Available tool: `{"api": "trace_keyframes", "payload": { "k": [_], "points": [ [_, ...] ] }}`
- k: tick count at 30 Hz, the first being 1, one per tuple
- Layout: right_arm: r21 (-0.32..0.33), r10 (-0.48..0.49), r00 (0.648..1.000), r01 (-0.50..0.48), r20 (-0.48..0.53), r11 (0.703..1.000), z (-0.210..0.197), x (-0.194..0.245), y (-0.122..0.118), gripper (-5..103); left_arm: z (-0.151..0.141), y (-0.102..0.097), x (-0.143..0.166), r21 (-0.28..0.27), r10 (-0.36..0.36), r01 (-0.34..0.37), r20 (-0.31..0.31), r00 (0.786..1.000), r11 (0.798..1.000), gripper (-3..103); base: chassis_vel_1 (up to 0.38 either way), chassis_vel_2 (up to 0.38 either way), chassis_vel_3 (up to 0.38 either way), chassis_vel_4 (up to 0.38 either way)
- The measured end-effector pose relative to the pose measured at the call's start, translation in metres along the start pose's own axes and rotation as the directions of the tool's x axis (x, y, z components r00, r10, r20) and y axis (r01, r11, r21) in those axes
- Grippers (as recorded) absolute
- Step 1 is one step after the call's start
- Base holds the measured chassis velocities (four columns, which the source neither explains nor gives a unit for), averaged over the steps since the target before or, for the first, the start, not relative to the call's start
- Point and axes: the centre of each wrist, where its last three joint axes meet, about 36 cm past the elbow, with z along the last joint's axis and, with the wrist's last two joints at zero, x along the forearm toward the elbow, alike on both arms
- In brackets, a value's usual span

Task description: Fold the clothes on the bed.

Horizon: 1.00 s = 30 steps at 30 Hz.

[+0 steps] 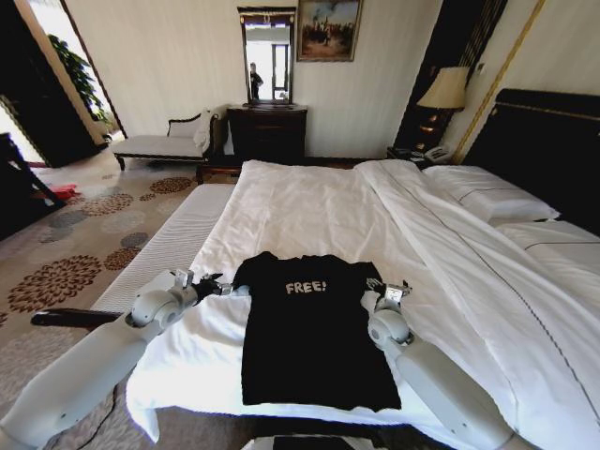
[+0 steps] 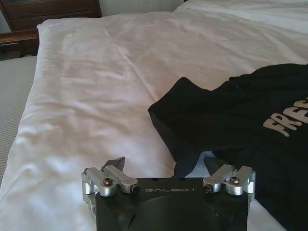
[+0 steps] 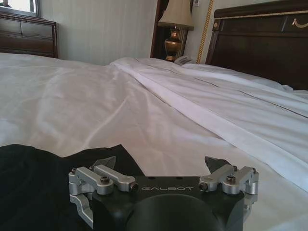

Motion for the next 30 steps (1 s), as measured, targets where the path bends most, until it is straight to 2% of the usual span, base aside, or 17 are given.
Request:
{"api": "trace_keyframes", "payload": {
  "k": [1, 5, 7, 10, 12, 15, 18, 20, 23, 24, 26, 29, 30],
  "points": [
    [0.001, 0.001, 1.0, -0.001, 0.0, 1.0, 0.0, 0.0, 0.0, 100, 0.004, -0.002, -0.004, 0.001, 0.0, 0.0, -0.005, 1.0, 1.0, 99, 0.0, 0.0, 0.0, 0.0],
    [0.002, 0.001, 1.0, -0.001, 0.0, 1.0, 0.001, 0.0, 0.0, 100, 0.009, -0.004, -0.011, 0.015, -0.007, 0.007, -0.01, 1.0, 1.0, 102, 0.0, 0.0, 0.0, 0.0],
    [0.002, 0.001, 1.0, -0.001, 0.0, 1.0, 0.001, 0.0, 0.0, 100, 0.01, -0.005, -0.013, 0.02, -0.013, 0.013, -0.01, 1.0, 1.0, 98, 0.0, 0.0, 0.0, 0.0],
    [0.007, -0.001, 1.0, 0.001, 0.0, 1.0, 0.002, 0.0, 0.001, 100, 0.014, -0.005, -0.019, 0.043, -0.031, 0.031, -0.012, 0.999, 0.999, 82, 0.0, 0.0, 0.0, 0.0],
    [0.007, -0.002, 1.0, 0.002, 0.0, 1.0, 0.002, 0.0, 0.001, 100, 0.015, -0.005, -0.02, 0.047, -0.031, 0.032, -0.012, 0.999, 0.998, 82, 0.0, 0.0, 0.0, 0.0],
    [0.009, -0.003, 1.0, 0.003, 0.002, 1.0, 0.002, -0.001, 0.002, 100, 0.017, -0.008, -0.023, 0.064, -0.031, 0.032, -0.006, 0.999, 0.997, 66, 0.0, 0.0, 0.0, 0.0],
    [0.01, -0.004, 1.0, 0.004, 0.003, 1.0, 0.001, -0.001, 0.002, 100, 0.018, -0.009, -0.025, 0.073, -0.033, 0.033, 0.0, 0.999, 0.997, 60, 0.0, 0.0, 0.0, 0.0],
    [0.012, -0.006, 1.0, 0.006, 0.003, 1.0, 0.002, -0.001, 0.003, 100, 0.018, -0.012, -0.028, 0.088, -0.031, 0.03, 0.007, 0.999, 0.996, 48, 0.0, 0.0, 0.0, 0.0],
    [0.013, -0.007, 1.0, 0.007, 0.002, 1.0, 0.002, 0.0, 0.004, 100, 0.018, -0.013, -0.03, 0.095, -0.03, 0.029, 0.009, 1.0, 0.995, 44, 0.0, 0.0, 0.0, 0.0],
    [0.013, -0.006, 1.0, 0.006, 0.001, 1.0, 0.002, 0.0, 0.004, 100, 0.018, -0.013, -0.031, 0.097, -0.031, 0.03, 0.008, 0.999, 0.995, 32, 0.0, 0.0, 0.0, 0.0],
    [0.013, -0.006, 1.0, 0.006, 0.001, 1.0, 0.003, -0.001, 0.004, 100, 0.019, -0.013, -0.031, 0.098, -0.032, 0.031, 0.007, 0.999, 0.995, 32, 0.0, 0.0, 0.0, 0.0],
    [0.016, -0.003, 1.0, 0.003, -0.001, 1.0, 0.004, -0.001, 0.003, 100, 0.019, -0.012, -0.032, 0.099, -0.034, 0.033, 0.01, 0.999, 0.995, 16, 0.0, 0.0, 0.0, 0.0],
    [0.016, -0.003, 1.0, 0.003, -0.001, 1.0, 0.004, -0.001, 0.003, 100, 0.019, -0.012, -0.032, 0.099, -0.034, 0.033, 0.01, 0.999, 0.995, 16, 0.0, 0.0, 0.0, 0.0]
  ]
}}
